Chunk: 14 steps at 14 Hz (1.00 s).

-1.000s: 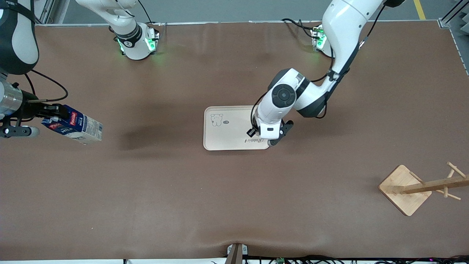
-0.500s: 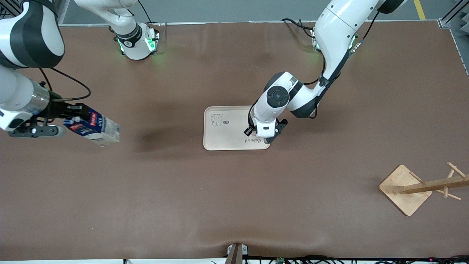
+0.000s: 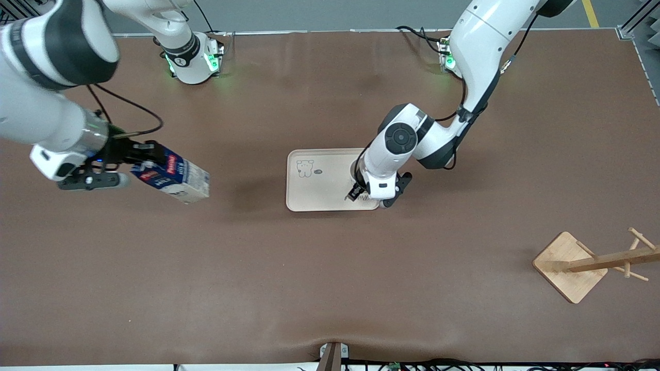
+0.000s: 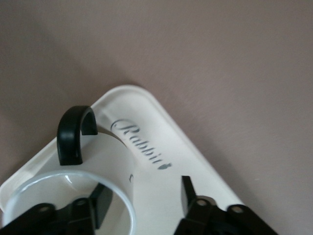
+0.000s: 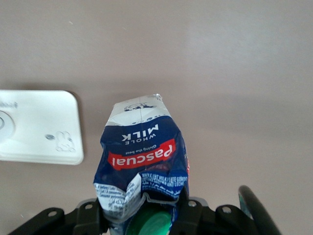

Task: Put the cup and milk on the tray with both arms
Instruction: 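Lower the mug onto the tray and open the left gripper, then place the milk carton on the tray while the left gripper withdraws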

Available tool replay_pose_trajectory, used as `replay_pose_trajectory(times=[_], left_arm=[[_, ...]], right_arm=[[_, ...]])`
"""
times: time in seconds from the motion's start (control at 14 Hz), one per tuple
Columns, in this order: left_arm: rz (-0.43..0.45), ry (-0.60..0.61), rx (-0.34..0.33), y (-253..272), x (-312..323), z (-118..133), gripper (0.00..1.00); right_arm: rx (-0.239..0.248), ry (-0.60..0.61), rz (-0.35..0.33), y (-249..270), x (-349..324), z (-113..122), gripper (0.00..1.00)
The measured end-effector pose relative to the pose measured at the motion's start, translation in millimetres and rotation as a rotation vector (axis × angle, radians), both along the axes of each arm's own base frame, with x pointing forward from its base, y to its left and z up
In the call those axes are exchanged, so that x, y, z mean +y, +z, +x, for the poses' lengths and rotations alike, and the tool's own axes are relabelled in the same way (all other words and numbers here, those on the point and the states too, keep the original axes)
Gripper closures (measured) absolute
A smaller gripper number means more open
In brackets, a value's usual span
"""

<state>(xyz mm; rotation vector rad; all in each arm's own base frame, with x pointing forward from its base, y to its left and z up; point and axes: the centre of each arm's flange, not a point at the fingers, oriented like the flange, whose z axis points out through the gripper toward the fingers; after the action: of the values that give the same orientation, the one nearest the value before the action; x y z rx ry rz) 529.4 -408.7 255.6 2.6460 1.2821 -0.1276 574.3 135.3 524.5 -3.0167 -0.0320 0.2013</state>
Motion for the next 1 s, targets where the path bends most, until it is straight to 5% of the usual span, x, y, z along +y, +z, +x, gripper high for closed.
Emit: replay_pose_trajectory(times=[0.21, 0.64, 1.0], left_arm=[[0.003, 0.041, -0.042, 54.6, 25.0, 28.9, 0.01], [0.025, 0.119, -0.1, 136.2, 93.8, 81.3, 0.0], [0.09, 0.031, -0.104, 181.1, 156.8, 109.4, 0.0]], right_arm=[[-0.022, -0.043, -0.004, -14.2, 103.4, -16.0, 0.48], [0.041, -0.119, -0.07, -79.9, 232.0, -59.7, 0.48], [0.047, -0.125, -0.094, -133.5, 288.5, -80.7, 0.48]])
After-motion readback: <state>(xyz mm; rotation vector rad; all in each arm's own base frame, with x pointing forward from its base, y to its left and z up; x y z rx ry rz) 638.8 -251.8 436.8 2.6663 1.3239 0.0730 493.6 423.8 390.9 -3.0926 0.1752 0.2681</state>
